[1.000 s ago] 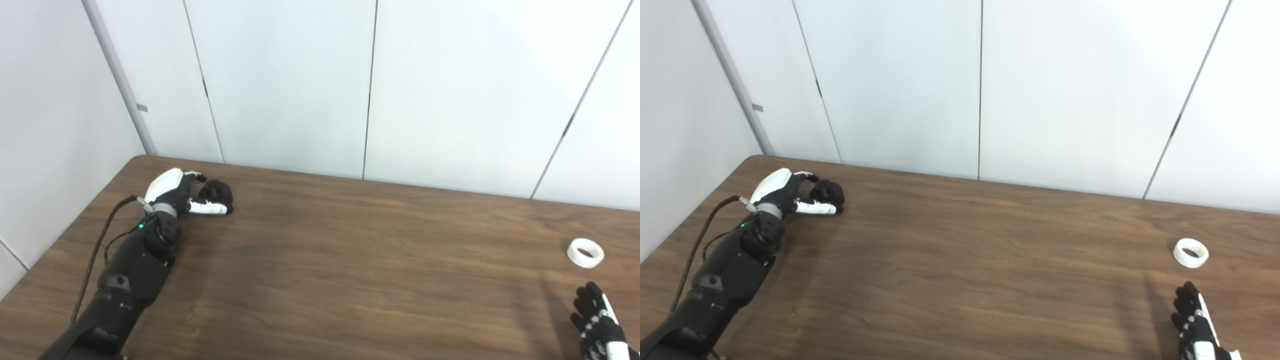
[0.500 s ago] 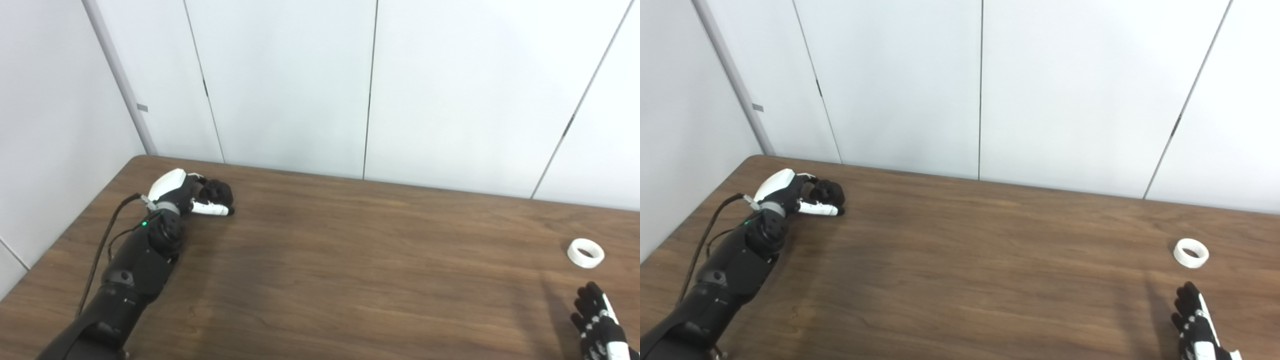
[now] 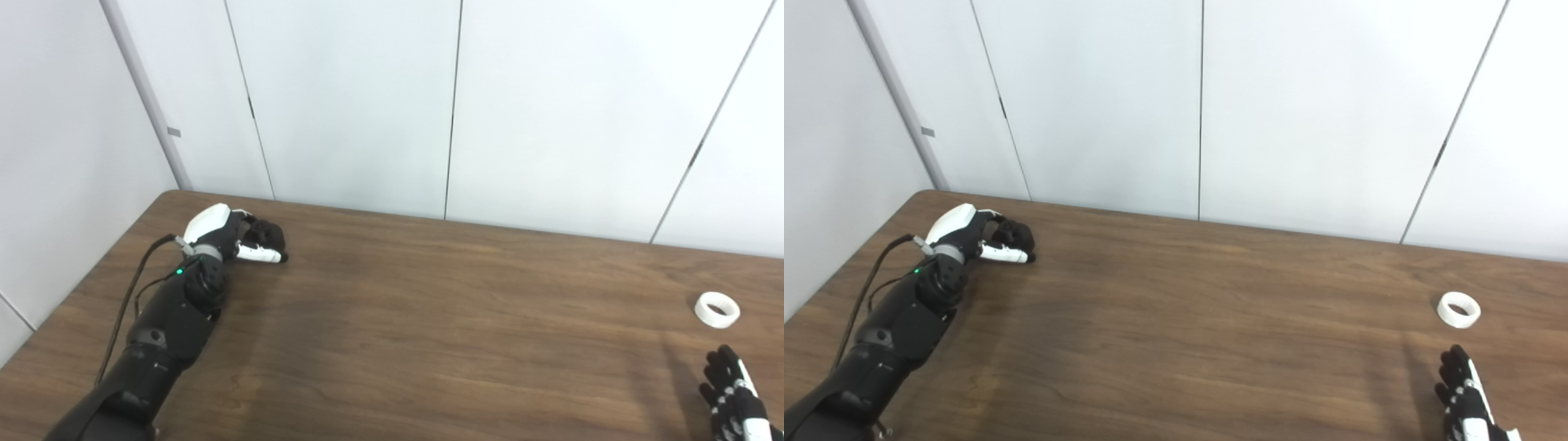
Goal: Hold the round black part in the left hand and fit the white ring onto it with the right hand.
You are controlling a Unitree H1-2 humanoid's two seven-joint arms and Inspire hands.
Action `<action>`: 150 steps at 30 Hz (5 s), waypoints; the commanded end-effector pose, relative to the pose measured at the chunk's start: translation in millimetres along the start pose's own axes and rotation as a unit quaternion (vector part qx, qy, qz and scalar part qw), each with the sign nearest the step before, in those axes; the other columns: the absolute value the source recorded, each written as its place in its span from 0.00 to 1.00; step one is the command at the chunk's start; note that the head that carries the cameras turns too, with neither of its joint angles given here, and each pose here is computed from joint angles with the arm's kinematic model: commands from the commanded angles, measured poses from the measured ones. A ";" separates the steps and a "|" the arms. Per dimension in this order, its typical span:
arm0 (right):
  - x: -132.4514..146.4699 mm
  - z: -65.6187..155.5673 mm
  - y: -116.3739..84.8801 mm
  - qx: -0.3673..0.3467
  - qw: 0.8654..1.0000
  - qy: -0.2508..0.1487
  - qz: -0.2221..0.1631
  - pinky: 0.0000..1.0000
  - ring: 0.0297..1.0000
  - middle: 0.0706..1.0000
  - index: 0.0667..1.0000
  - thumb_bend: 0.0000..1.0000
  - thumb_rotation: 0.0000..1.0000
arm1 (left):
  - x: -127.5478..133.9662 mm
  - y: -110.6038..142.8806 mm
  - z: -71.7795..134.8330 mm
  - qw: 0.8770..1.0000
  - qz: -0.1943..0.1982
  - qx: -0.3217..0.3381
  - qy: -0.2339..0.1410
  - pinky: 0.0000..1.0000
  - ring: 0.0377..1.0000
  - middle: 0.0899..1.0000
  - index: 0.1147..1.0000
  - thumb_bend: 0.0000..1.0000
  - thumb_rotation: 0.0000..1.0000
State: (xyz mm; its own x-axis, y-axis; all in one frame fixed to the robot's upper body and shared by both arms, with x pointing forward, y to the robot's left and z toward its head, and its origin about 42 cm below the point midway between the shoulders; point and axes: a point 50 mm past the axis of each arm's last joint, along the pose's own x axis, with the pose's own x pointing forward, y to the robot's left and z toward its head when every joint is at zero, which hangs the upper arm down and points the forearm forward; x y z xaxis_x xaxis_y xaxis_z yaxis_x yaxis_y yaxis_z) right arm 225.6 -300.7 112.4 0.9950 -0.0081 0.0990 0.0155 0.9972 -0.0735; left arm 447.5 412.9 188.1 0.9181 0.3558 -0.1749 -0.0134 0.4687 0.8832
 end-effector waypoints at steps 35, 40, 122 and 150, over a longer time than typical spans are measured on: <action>-10.9 -13.5 8.3 0.021 0.999 0.023 -0.008 1.00 1.00 0.99 1.00 0.49 1.00 | 9.9 39.2 16.9 0.998 0.045 0.023 -0.027 1.00 0.98 0.91 0.66 0.82 0.27; -11.2 -13.8 8.0 0.018 1.000 0.025 -0.008 1.00 1.00 0.99 1.00 0.50 1.00 | 9.9 37.9 16.8 0.998 0.053 0.014 -0.033 1.00 0.97 0.88 0.60 0.79 0.21; -11.0 9.1 49.7 0.016 1.000 0.010 -0.014 0.98 0.97 0.96 0.96 0.51 0.98 | -235.7 -112.0 123.8 0.925 -0.037 0.062 -0.374 0.99 0.88 0.75 0.42 0.52 0.06; 3.5 28.3 54.7 0.008 1.000 0.000 -0.014 0.97 0.96 0.94 0.95 0.54 0.99 | -254.8 -151.5 117.1 0.934 -0.092 0.047 -0.341 1.00 0.89 0.76 0.42 0.52 0.06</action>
State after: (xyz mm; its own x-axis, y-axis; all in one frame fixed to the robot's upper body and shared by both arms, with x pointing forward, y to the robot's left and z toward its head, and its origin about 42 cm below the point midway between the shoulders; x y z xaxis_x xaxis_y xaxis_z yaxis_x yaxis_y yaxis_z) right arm 224.5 -252.7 125.0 0.9978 -0.0451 0.0493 0.0490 0.9955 -0.0817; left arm 262.6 154.1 150.5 0.9370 -0.3482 -0.0272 0.1764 0.4046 0.8973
